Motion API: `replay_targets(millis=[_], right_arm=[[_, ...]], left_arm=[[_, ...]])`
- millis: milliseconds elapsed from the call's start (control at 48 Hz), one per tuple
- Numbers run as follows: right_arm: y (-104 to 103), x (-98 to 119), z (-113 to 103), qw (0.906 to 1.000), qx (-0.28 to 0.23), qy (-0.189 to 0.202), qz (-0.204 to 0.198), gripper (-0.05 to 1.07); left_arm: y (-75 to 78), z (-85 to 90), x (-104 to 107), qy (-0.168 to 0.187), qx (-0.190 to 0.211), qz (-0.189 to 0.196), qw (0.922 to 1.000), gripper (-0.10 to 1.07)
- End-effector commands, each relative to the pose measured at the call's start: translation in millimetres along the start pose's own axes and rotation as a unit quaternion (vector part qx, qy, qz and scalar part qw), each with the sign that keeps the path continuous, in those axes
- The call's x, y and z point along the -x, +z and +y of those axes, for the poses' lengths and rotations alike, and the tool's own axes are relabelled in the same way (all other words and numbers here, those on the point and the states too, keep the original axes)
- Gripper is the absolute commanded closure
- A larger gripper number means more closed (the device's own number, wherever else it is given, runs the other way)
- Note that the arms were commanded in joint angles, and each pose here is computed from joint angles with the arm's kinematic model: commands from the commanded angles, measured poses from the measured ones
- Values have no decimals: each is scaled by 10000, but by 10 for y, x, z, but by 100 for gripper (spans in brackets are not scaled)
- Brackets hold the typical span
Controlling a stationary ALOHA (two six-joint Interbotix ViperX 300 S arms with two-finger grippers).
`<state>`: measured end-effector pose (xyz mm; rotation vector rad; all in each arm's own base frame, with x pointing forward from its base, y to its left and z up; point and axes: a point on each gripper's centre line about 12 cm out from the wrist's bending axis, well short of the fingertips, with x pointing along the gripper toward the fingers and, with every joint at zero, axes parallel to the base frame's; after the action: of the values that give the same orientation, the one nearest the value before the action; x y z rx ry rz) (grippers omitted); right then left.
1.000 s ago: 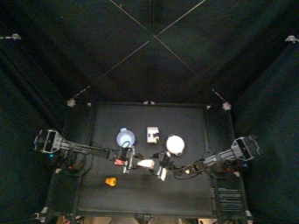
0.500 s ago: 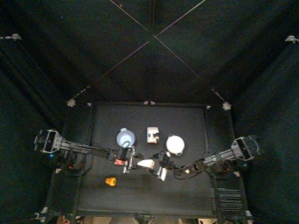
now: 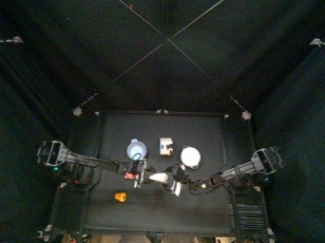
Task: Hand over sushi roll
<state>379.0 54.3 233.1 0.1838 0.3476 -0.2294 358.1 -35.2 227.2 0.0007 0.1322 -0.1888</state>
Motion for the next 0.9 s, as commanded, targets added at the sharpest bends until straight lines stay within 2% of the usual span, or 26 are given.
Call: replay_targets(millis=[0,604,708,875], right_arm=[[105,39,2,9999,-47,26,-137,1],[99,43,-4,9999,-44,18,-135,3],[99,43,-4,9999,-44,18,-135,12],[92,46,-16,9999,-71,3,-121,34]], left_arm=[[120,-3,-30,-14,-22,-198,9998,30],[121,4,-30,-2,-14,-199,9998,30],[126,-2,-28,-10,-16,-206,9998,30],[126,4,-27,-2,-15,-206,9998,30]])
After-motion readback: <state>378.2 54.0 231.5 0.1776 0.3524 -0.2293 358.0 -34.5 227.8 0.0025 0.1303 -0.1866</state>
